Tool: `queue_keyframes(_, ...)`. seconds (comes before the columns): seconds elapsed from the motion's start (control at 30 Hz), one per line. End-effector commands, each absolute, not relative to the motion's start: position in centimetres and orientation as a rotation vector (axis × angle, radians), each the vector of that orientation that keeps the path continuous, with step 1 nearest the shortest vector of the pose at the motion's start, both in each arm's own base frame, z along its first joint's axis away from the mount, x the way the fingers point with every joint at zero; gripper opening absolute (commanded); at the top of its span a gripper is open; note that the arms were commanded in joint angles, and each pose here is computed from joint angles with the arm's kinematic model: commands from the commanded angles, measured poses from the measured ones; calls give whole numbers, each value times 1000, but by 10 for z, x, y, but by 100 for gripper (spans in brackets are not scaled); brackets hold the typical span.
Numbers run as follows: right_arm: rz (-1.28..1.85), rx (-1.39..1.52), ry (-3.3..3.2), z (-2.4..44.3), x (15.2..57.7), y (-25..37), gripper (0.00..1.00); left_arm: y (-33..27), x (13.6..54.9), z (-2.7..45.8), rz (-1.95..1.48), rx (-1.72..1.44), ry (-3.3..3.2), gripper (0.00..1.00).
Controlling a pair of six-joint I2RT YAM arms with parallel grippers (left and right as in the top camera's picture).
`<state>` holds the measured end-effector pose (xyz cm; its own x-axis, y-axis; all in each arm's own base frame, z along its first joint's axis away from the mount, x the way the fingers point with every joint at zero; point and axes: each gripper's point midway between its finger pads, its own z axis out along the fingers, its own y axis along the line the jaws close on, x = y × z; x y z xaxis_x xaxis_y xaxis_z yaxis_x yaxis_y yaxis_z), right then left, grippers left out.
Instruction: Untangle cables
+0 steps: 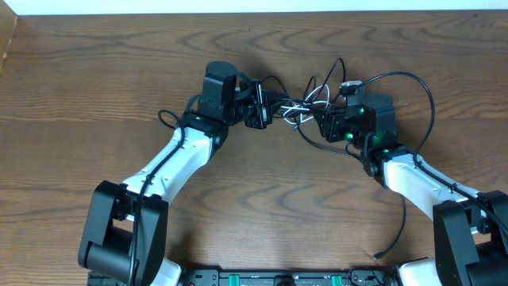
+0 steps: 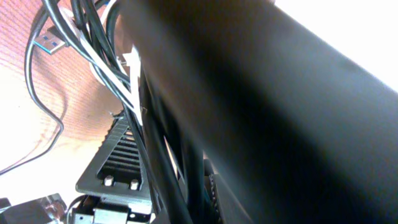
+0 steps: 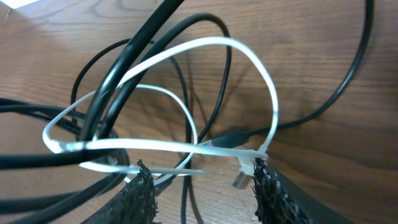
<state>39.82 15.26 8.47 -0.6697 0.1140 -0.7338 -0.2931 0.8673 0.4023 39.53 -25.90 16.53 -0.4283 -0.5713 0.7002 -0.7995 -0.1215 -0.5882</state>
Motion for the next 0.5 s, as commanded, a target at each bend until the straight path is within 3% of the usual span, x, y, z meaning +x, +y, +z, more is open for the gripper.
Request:
queue_keyframes(0.0,601,-155,2210,84,399,157,50,-264,391,176,1574,1514,-1874,8)
queue_keyframes(0.37,579,-337,2195,55,397,189,54,-265,390,177,1566,1509,-1851,8)
queue_keyframes(0.47,363,-213,2220,40,413,154,53,-265,390,177,1566,1508,-1851,8)
